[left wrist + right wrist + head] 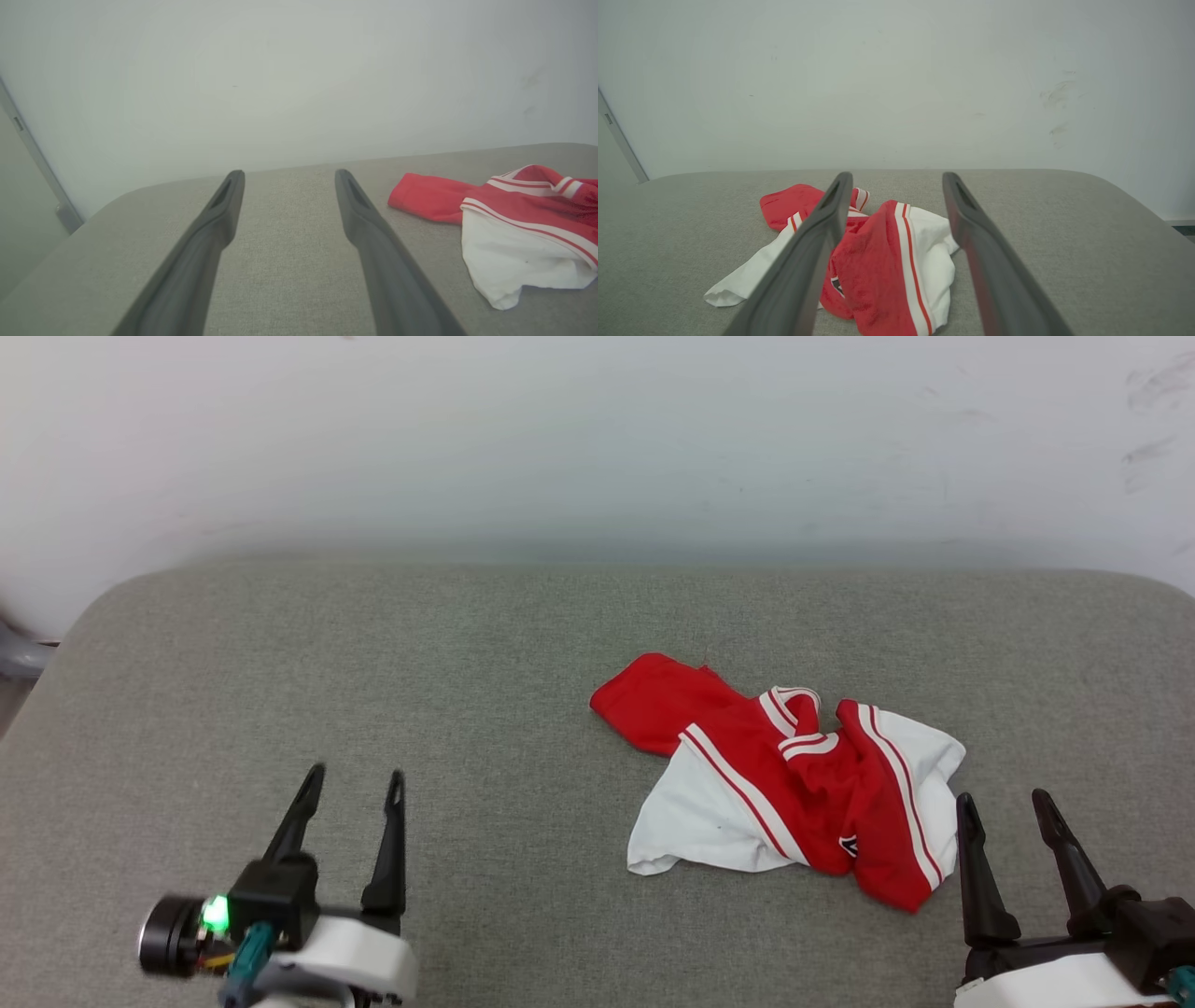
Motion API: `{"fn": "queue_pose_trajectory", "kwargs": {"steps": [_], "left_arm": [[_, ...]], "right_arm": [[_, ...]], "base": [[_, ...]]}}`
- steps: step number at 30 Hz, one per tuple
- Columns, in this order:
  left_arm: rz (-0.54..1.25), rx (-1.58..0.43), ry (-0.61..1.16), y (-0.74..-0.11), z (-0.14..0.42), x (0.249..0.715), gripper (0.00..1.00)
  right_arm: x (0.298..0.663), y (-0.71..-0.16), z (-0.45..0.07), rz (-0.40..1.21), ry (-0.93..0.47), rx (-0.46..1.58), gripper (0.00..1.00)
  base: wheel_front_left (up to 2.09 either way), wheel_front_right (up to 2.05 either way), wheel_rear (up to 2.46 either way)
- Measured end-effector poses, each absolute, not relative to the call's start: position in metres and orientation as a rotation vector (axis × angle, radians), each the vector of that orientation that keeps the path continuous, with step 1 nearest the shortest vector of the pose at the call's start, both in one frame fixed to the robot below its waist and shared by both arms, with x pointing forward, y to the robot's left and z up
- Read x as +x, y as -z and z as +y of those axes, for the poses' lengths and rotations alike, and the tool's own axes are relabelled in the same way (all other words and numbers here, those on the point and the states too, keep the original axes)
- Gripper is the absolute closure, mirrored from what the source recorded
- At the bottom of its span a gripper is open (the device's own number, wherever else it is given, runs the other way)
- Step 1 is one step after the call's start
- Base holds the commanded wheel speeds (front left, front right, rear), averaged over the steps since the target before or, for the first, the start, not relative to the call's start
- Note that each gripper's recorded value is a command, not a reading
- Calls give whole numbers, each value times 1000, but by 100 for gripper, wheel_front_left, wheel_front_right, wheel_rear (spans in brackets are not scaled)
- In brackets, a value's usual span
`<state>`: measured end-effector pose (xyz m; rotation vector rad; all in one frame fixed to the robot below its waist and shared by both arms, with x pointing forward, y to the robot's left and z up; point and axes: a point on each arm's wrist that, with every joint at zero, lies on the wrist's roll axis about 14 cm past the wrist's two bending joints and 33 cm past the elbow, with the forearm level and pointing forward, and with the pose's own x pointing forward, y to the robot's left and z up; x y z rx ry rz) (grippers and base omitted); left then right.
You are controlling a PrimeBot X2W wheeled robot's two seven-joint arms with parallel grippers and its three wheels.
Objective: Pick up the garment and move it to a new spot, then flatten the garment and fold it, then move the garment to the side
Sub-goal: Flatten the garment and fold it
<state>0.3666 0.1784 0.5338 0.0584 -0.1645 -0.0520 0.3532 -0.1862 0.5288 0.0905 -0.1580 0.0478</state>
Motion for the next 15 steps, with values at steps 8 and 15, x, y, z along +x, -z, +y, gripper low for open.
{"fn": "queue_pose_trajectory", "kwargs": {"steps": [8, 15], "left_arm": [[-255, 132, 274, -576, 139, 415, 0], [-80, 155, 568, -581, 62, 456, 0]], "right_arm": [[356, -529, -189, -158, -40, 82, 0], [361, -526, -202, -150, 0, 75, 0]], "base": [[0, 0, 0], [0, 0, 0]]}}
